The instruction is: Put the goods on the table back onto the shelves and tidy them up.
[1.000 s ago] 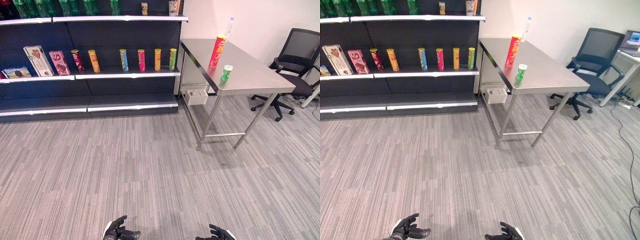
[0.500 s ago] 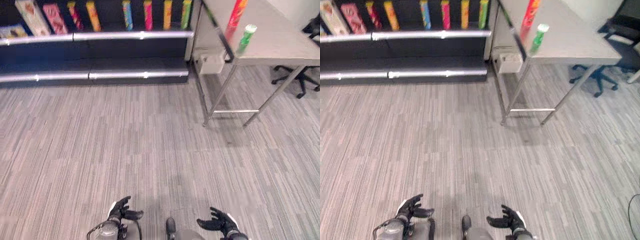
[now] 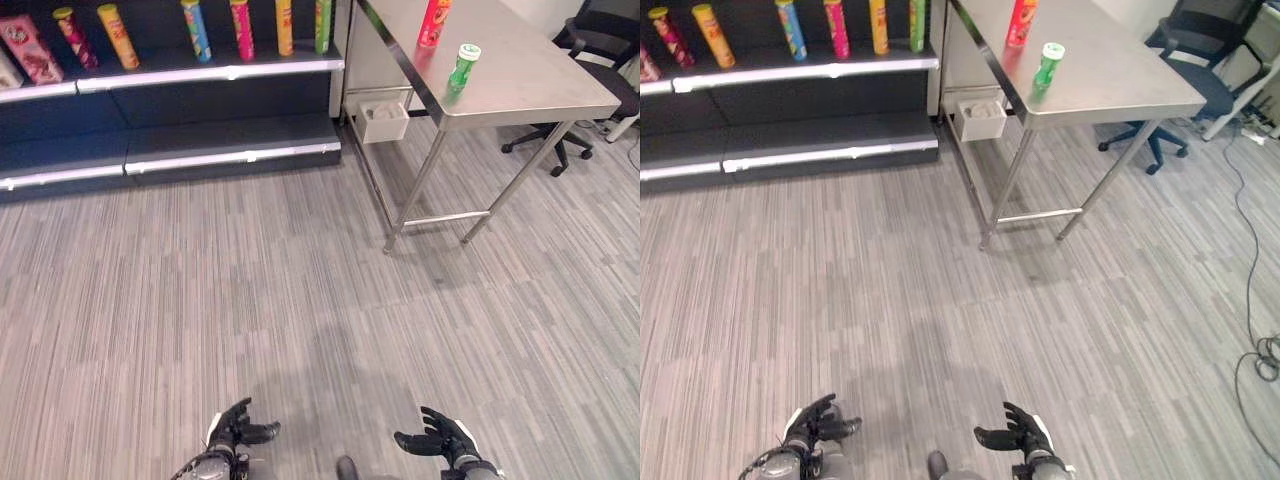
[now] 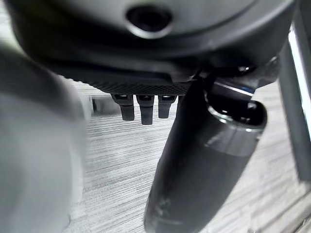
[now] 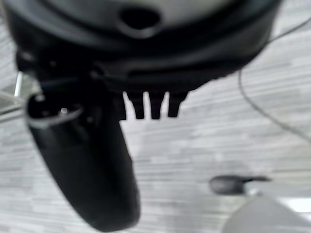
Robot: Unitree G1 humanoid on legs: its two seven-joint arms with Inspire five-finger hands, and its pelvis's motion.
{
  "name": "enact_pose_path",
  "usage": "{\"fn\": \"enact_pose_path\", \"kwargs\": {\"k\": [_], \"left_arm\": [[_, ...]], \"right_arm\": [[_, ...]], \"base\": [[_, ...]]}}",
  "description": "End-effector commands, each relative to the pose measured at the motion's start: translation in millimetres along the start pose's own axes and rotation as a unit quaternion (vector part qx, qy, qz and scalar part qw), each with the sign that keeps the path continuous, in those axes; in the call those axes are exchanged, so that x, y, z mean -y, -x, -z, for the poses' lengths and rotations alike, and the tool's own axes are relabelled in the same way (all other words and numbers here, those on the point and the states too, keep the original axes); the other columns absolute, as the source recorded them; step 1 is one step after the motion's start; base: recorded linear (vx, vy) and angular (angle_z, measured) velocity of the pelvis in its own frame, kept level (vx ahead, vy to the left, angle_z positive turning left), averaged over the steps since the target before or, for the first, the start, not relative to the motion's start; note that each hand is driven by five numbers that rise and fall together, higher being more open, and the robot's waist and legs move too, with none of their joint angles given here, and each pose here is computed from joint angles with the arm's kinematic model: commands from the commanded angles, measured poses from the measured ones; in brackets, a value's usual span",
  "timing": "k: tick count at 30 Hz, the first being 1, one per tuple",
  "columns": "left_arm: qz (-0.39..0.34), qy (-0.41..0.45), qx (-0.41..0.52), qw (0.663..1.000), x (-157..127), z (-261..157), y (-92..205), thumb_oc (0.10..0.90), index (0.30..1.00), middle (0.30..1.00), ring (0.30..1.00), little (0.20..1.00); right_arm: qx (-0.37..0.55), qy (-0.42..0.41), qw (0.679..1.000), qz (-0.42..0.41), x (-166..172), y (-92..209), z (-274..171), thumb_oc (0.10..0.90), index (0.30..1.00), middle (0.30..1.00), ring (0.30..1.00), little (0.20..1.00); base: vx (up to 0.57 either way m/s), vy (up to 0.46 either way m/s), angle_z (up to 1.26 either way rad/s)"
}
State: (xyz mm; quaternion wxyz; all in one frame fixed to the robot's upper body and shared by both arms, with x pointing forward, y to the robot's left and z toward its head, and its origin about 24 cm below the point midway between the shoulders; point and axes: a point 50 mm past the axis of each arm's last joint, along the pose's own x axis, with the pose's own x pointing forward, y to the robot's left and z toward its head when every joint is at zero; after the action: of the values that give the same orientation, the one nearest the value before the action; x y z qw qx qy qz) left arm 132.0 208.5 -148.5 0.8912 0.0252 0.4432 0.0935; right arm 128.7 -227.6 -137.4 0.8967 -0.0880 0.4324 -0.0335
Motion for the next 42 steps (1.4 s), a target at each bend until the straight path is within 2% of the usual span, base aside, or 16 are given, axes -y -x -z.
{"fn": "enact_pose_path", "kwargs": {"k": [1, 7, 14, 20, 25, 30, 32, 42], "left_arm": [[-0.013, 0.008, 0.064, 0.998, -11, -26, -3, 0.800, 0.900, 0.900, 0.900, 0.900], [0.001, 0.011, 0.105, 0.994, 0, -55, -9, 0.800, 0.900, 0.900, 0.900, 0.900], [0.011, -0.012, 0.111, 0.994, 5, -61, -10, 0.800, 0.900, 0.900, 0.900, 0.900], [0.041, -0.042, 0.096, 0.994, 22, -51, -9, 0.800, 0.900, 0.900, 0.900, 0.900], [0.071, -0.029, 0.119, 0.990, 39, -62, -8, 0.800, 0.900, 0.900, 0.900, 0.900], [0.068, -0.027, 0.125, 0.989, 37, -68, -9, 0.800, 0.900, 0.900, 0.900, 0.900], [0.071, -0.019, 0.118, 0.990, 36, -56, -5, 0.800, 0.900, 0.900, 0.900, 0.900], [0.048, -0.003, 0.106, 0.993, 23, -50, -6, 0.800, 0.900, 0.900, 0.900, 0.900]], "right_arm": [[0.088, 0.006, 0.996, -0.005, 4, -5, -40, 0.800, 0.900, 0.900, 0.900, 0.900], [0.091, 0.013, 0.996, 0.012, 13, -9, -49, 0.800, 0.900, 0.900, 0.900, 0.900], [0.087, 0.014, 0.996, 0.022, 19, -8, -48, 0.800, 0.900, 0.900, 0.900, 0.900], [0.044, 0.027, 0.998, 0.024, 24, -2, -21, 0.800, 0.900, 0.900, 0.900, 0.900], [0.078, 0.019, 0.996, 0.045, 47, -2, -40, 0.800, 0.900, 0.900, 0.900, 0.900], [0.079, 0.005, 0.996, 0.049, 46, -4, -43, 0.800, 0.900, 0.900, 0.900, 0.900], [0.078, 0.005, 0.996, 0.044, 42, -3, -41, 0.800, 0.900, 0.900, 0.900, 0.900], [0.085, 0.010, 0.996, 0.027, 29, -6, -44, 0.800, 0.900, 0.900, 0.900, 0.900]], "base": [[0.41, 0.141, 0.07], [0.32, 0.113, 0.13], [0.17, -0.017, 0.33], [0.54, -0.203, 0.06], [0.25, -0.295, 0.71], [0.21, -0.243, 0.31], [0.34, -0.052, -0.48], [0.37, 0.053, -0.49]]}}
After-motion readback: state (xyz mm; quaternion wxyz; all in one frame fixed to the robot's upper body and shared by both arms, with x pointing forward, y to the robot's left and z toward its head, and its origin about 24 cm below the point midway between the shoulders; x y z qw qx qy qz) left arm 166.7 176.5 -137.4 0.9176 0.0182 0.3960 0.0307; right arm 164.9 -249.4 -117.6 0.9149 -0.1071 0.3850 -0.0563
